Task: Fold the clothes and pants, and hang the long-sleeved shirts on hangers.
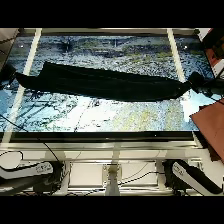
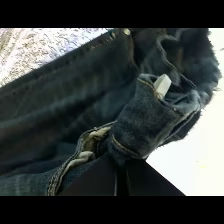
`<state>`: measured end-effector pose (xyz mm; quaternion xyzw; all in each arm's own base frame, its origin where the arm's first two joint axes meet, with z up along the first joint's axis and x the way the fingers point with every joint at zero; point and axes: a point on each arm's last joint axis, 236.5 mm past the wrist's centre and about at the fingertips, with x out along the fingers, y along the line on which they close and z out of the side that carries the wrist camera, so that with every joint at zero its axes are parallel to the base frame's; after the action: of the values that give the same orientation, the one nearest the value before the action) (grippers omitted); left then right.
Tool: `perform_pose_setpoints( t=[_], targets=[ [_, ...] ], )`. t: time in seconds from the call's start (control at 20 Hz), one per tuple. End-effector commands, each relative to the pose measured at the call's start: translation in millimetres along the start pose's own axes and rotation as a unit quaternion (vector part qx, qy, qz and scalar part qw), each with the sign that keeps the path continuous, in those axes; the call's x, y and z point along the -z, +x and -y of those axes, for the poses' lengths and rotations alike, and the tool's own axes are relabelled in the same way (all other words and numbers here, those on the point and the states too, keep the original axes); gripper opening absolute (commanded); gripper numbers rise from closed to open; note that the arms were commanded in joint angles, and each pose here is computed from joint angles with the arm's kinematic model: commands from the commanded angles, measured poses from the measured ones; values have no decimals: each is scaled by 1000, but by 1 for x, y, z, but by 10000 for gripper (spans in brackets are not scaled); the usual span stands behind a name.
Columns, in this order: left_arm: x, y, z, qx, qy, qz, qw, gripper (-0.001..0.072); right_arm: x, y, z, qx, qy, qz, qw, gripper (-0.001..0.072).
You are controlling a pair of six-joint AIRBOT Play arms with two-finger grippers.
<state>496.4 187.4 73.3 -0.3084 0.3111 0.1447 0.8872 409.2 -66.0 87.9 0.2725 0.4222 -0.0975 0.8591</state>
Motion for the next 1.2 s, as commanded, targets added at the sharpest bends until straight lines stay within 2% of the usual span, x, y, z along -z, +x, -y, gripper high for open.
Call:
perform_pose_setpoints(
  t=[0.0, 0.15, 0.3, 0.55, 0.7, 0.95, 1.0, 1.05, 1.1, 1.15],
  targets=[
    [-8, 32, 24, 14, -14, -6, 1000, 28, -21, 31, -5, 9, 15, 1, 1000, 33],
    [-15, 59, 44, 28, -10, -8, 1000, 27, -43, 57, -4, 8, 45, 14, 999, 33],
    [-15, 89, 46, 2, -11, -8, 1000, 27, -60, 83, -2, 8, 76, 25, 997, 32],
    [-11, 135, 72, 23, -17, 10, 1000, 27, -79, 125, -7, -6, 111, 58, 992, 33],
    [-3, 156, 79, 32, -42, 25, 998, 28, -82, 149, -13, -16, 129, 76, 989, 33],
    [11, 176, 83, 35, -37, 28, 998, 36, -79, 176, -9, -19, 150, 83, 985, 35],
    [7, 176, 83, 37, -30, 37, 998, 140, -84, 175, -9, -19, 141, 92, 986, 76],
    [3, 174, 85, 38, -10, 44, 998, 417, -91, 173, -10, -23, 130, 108, 985, 311],
    [-2, 170, 88, 39, 37, 53, 997, 634, -100, 169, -13, -26, 101, 127, 986, 392],
    [-9, 164, 93, 39, 88, 63, 993, 639, -107, 164, -17, -28, 64, 141, 988, 392]
  ],
)
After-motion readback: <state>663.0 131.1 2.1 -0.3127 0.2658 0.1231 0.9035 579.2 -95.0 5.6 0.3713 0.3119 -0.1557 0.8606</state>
